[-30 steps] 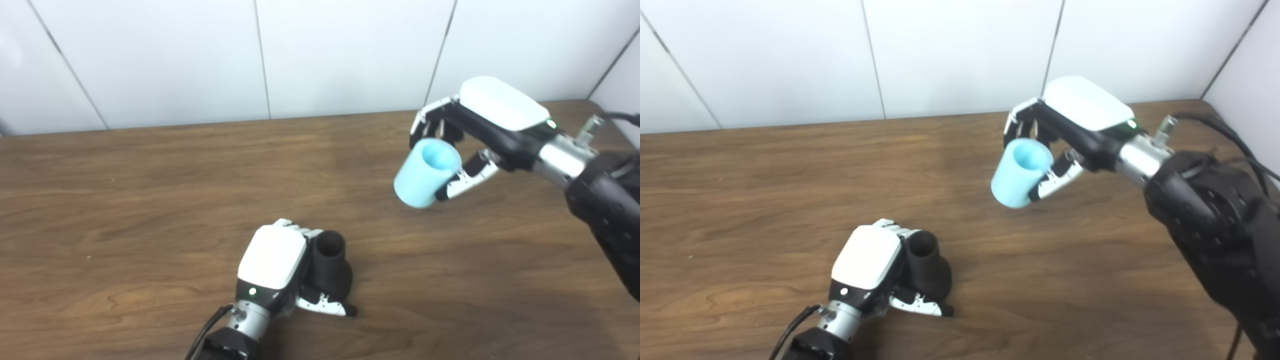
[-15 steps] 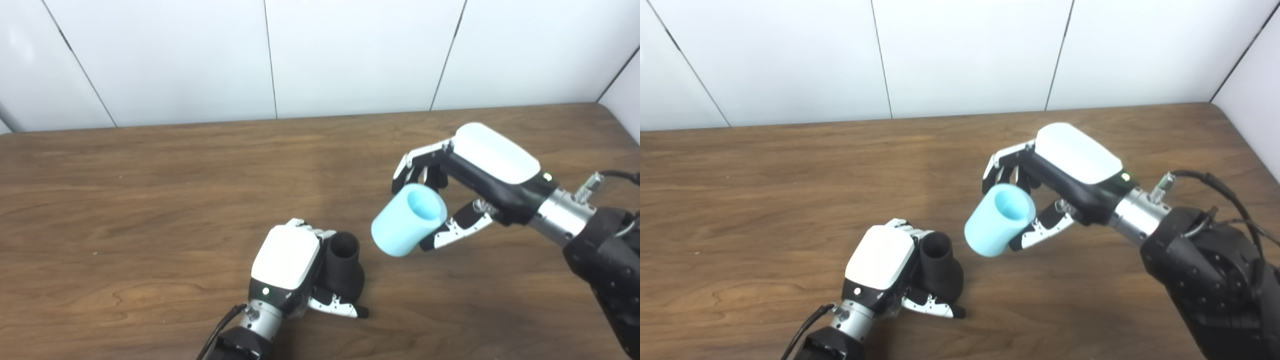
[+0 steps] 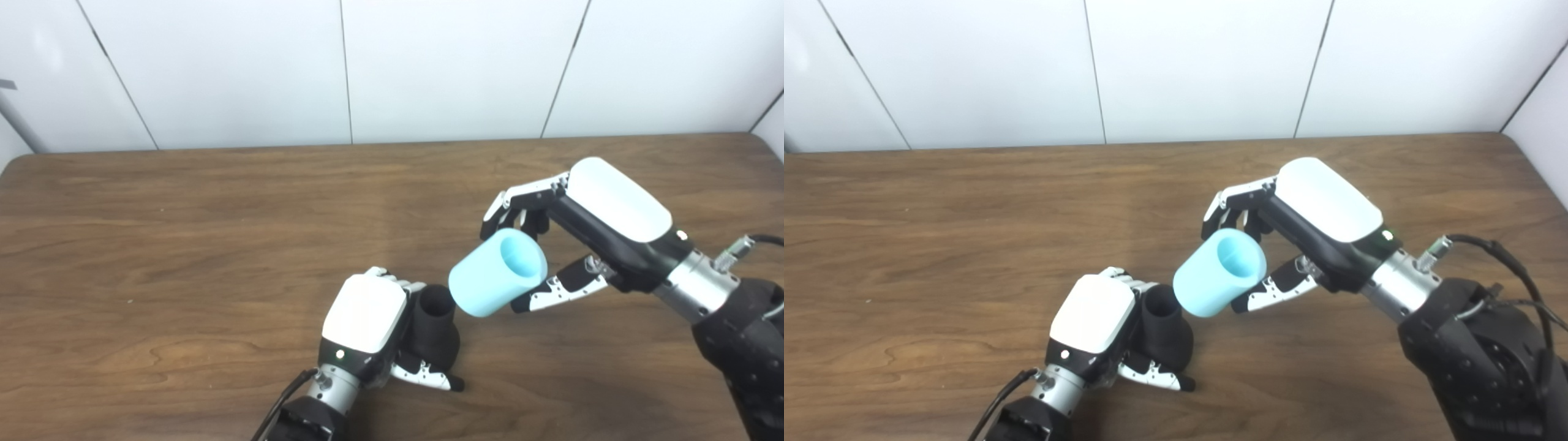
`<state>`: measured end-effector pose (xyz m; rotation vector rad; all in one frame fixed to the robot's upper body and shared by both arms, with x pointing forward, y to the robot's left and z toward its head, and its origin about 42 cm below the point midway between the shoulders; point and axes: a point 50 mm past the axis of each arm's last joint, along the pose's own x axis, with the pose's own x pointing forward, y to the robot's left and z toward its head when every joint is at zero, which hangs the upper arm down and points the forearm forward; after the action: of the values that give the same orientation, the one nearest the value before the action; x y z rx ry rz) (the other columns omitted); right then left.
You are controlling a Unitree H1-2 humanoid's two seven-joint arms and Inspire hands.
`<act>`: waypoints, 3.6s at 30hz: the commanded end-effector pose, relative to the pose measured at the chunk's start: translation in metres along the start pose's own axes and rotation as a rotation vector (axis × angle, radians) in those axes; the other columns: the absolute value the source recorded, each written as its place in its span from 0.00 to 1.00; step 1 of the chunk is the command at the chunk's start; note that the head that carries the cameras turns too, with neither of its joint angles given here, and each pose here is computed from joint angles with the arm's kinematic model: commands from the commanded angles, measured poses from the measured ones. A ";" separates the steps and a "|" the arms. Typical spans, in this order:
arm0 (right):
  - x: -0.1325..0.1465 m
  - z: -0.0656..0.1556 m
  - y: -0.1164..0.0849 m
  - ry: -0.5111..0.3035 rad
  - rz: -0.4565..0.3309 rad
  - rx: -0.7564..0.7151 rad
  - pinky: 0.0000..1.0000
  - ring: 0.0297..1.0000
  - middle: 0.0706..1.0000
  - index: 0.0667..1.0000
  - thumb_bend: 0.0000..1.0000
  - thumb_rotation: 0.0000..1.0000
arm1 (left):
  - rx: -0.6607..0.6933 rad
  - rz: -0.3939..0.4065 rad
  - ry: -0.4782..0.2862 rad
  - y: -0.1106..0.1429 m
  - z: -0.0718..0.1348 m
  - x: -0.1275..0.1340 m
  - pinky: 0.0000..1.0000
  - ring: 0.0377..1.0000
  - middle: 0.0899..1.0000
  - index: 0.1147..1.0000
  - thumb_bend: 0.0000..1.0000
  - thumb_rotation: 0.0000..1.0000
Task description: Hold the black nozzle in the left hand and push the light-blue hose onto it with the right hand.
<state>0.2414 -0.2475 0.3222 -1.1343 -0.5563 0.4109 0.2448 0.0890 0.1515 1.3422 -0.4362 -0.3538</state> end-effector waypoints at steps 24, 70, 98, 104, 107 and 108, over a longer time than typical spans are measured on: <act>0.002 0.009 0.003 -0.027 -0.045 0.015 0.34 0.36 0.44 0.50 0.51 0.00 | 0.027 -0.031 0.005 -0.012 0.005 0.000 0.74 0.55 0.42 0.42 0.53 0.00; 0.002 -0.006 0.011 0.105 0.099 0.142 0.44 0.39 0.44 0.48 0.52 0.00 | 0.029 -0.028 0.002 -0.008 0.003 -0.001 0.73 0.55 0.41 0.43 0.53 0.00; 0.010 -0.004 0.003 0.099 0.008 0.144 0.33 0.35 0.46 0.51 0.51 0.00 | 0.025 -0.026 0.011 -0.012 0.009 0.002 0.73 0.55 0.41 0.43 0.53 0.00; 0.009 -0.008 0.001 0.120 0.014 0.137 0.34 0.36 0.46 0.51 0.51 0.00 | 0.027 -0.030 0.012 -0.013 0.011 0.003 0.74 0.55 0.42 0.42 0.53 0.00; 0.009 -0.009 0.000 0.127 0.016 0.136 0.34 0.36 0.46 0.50 0.51 0.00 | 0.025 -0.028 0.012 -0.013 0.011 0.003 0.74 0.55 0.43 0.42 0.53 0.00; 0.009 -0.009 0.000 0.127 0.019 0.135 0.34 0.36 0.46 0.50 0.51 0.00 | 0.026 -0.028 0.013 -0.013 0.012 0.003 0.74 0.55 0.43 0.42 0.53 0.00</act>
<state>0.2528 -0.2455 0.3079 -1.0026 -0.3465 0.4209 0.2432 0.0756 0.1494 1.3329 -0.4384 -0.3434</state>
